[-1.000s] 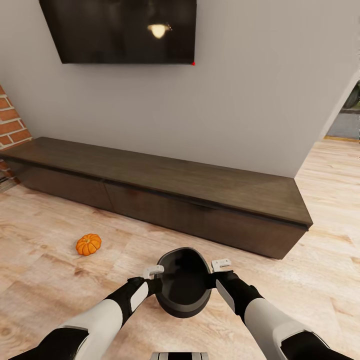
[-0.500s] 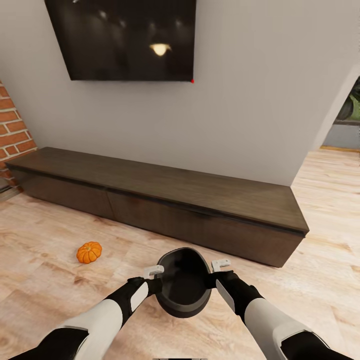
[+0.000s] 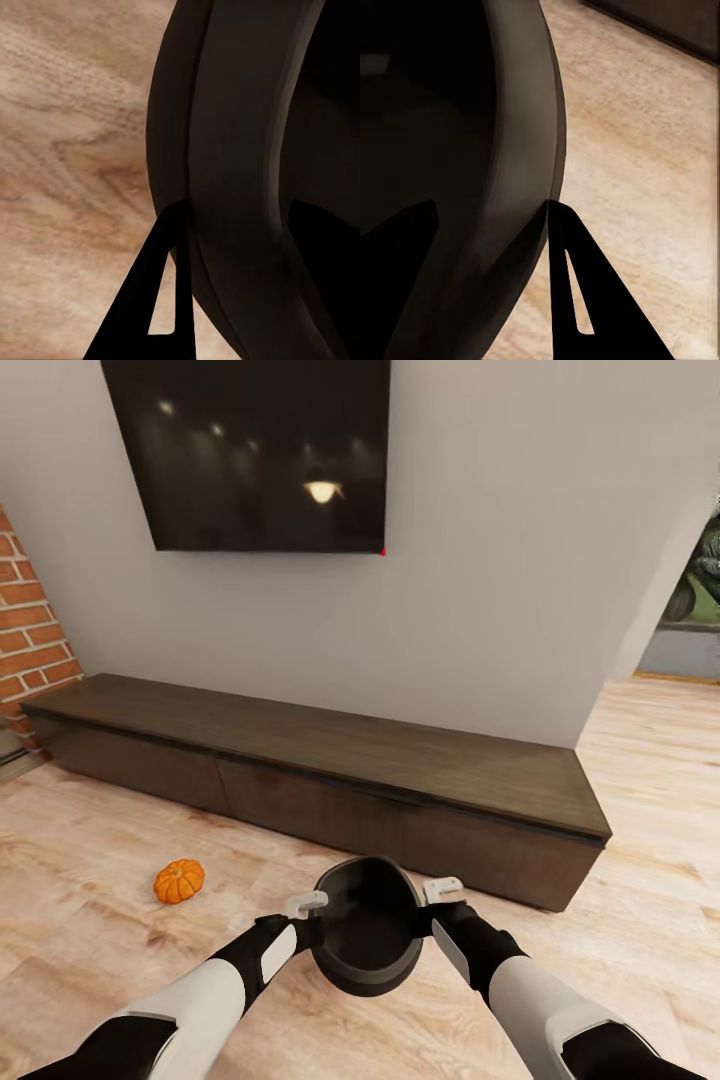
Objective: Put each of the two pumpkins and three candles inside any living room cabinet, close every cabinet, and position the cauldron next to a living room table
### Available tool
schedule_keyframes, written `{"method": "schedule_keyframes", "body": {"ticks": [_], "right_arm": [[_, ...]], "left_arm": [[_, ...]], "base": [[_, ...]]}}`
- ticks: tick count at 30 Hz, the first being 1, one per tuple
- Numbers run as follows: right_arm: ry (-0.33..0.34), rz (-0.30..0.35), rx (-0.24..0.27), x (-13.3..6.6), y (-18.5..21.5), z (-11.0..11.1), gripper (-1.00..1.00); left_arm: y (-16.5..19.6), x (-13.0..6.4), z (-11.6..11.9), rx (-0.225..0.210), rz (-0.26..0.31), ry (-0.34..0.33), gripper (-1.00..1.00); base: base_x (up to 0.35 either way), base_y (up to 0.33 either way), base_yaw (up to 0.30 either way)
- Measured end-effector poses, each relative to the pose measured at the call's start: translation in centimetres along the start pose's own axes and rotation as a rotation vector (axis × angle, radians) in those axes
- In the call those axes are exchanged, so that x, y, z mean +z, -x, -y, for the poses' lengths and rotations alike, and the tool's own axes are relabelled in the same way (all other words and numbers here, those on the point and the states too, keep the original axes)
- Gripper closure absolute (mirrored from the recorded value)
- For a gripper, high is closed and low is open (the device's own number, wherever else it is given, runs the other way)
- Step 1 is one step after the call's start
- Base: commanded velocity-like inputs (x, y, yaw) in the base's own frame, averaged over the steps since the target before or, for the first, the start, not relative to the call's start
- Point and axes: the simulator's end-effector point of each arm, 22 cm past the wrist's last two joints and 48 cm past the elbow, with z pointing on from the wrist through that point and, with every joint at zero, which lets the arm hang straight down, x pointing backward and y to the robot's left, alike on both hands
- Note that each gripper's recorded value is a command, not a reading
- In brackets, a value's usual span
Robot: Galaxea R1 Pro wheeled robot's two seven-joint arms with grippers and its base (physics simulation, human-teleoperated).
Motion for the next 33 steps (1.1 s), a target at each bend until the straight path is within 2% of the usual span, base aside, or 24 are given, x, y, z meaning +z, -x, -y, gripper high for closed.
{"method": "schedule_keyframes", "body": {"ticks": [33], "right_arm": [[-0.001, 0.006, 0.000, -0.32, 0.33, 0.02, 1.00]], "left_arm": [[0.31, -0.31, 0.11, 0.001, 0.006, -0.001, 1.00]], "base": [[0.000, 0.000, 0.000]]}}
